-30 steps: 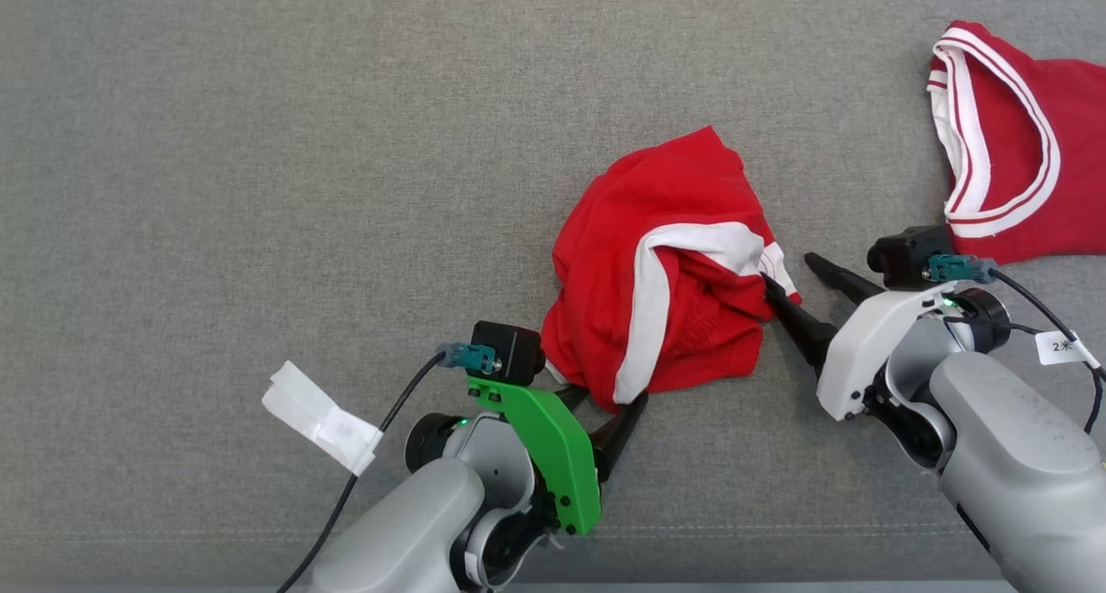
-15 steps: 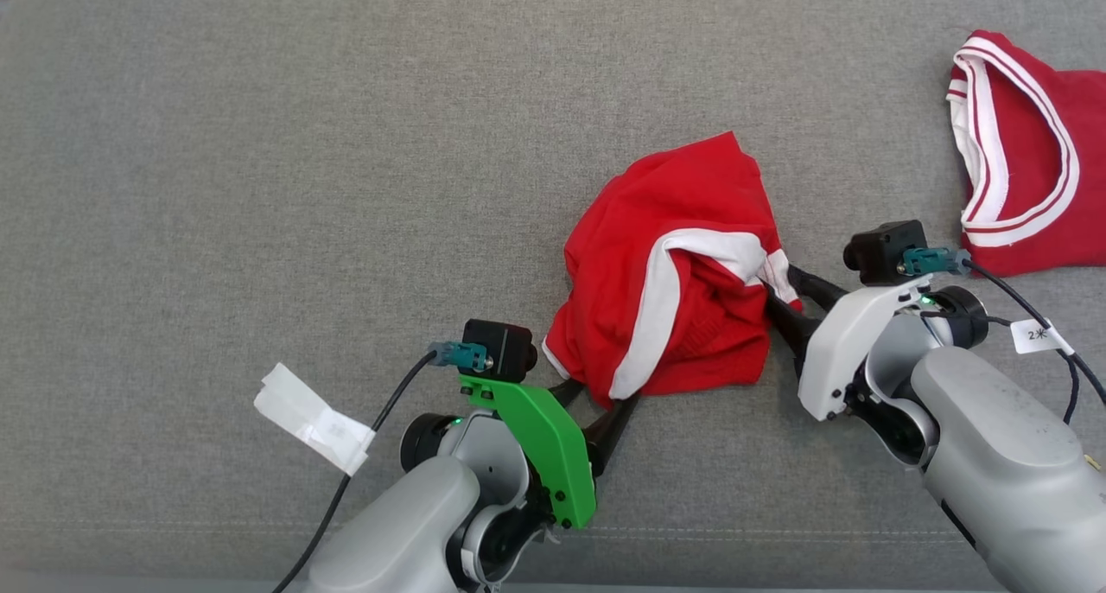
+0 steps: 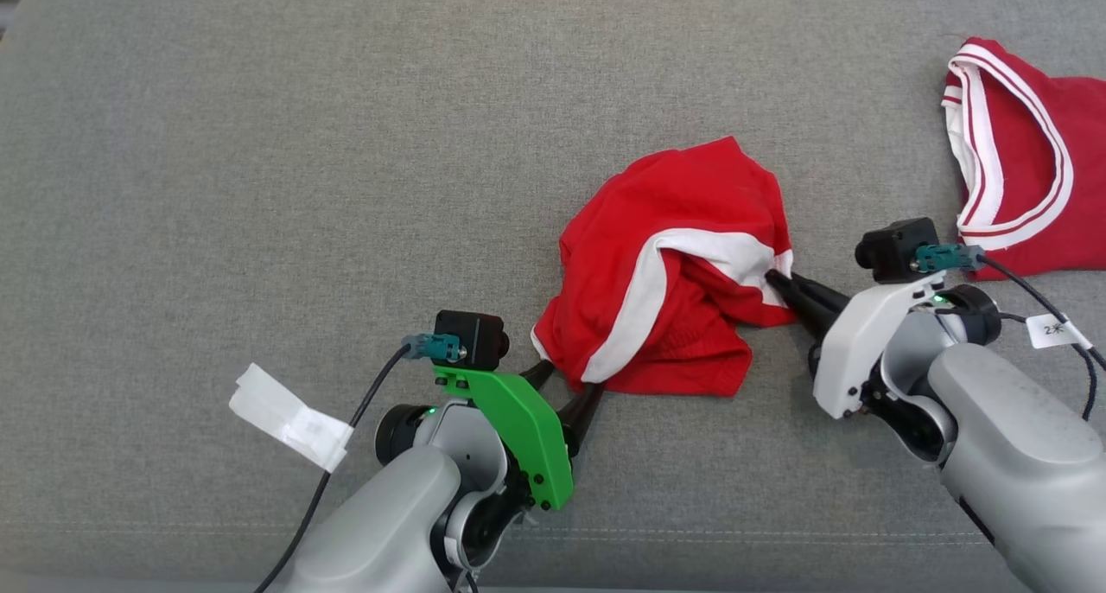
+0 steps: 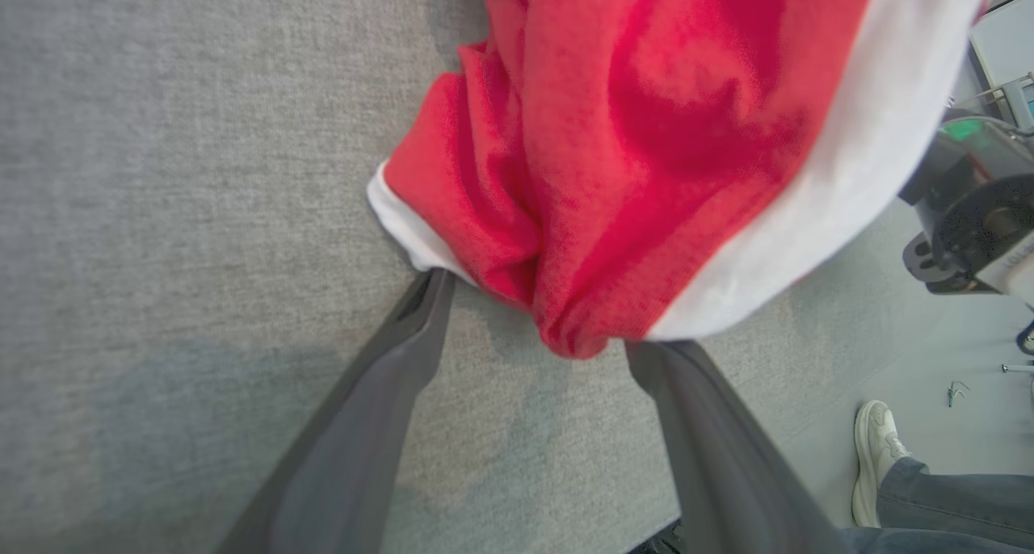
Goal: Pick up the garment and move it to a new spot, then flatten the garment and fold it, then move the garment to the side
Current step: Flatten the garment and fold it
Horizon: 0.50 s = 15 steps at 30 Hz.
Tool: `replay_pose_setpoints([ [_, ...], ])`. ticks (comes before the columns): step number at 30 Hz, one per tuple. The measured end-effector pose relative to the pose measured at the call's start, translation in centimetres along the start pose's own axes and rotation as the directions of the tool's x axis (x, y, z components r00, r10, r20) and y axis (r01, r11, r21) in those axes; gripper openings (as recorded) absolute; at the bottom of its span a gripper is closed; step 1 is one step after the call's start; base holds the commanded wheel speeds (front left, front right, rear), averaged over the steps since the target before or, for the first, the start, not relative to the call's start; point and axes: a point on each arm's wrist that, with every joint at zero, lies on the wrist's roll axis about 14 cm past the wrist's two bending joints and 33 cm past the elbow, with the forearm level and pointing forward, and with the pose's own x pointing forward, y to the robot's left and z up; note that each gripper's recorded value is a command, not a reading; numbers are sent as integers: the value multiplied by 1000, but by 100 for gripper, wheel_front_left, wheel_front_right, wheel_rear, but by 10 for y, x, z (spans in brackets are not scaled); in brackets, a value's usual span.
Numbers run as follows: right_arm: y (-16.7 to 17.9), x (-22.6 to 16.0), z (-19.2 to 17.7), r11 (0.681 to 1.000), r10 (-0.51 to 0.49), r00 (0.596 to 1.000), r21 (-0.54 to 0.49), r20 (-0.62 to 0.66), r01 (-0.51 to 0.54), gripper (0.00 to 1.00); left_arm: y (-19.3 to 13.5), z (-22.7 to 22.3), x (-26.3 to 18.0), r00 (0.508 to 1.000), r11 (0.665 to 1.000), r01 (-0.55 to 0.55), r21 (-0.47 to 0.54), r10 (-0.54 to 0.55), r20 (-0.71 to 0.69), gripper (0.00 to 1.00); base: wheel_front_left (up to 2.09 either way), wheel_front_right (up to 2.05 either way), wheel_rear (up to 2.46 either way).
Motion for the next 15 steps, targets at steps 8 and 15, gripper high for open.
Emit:
replay_pose_setpoints([
  [8, -26, -7, 12, 998, -51, 998, -22, 26, 52, 0, 16, 14, -11, 998, 996, -44, 80, 40, 47, 100, 0, 0, 0],
  [15, -18, -3, 17, 999, -27, 999, -33, 36, 28, 0, 21, 33, -23, 992, 986, -62, 153, 43, 120, 100, 0, 0, 0],
])
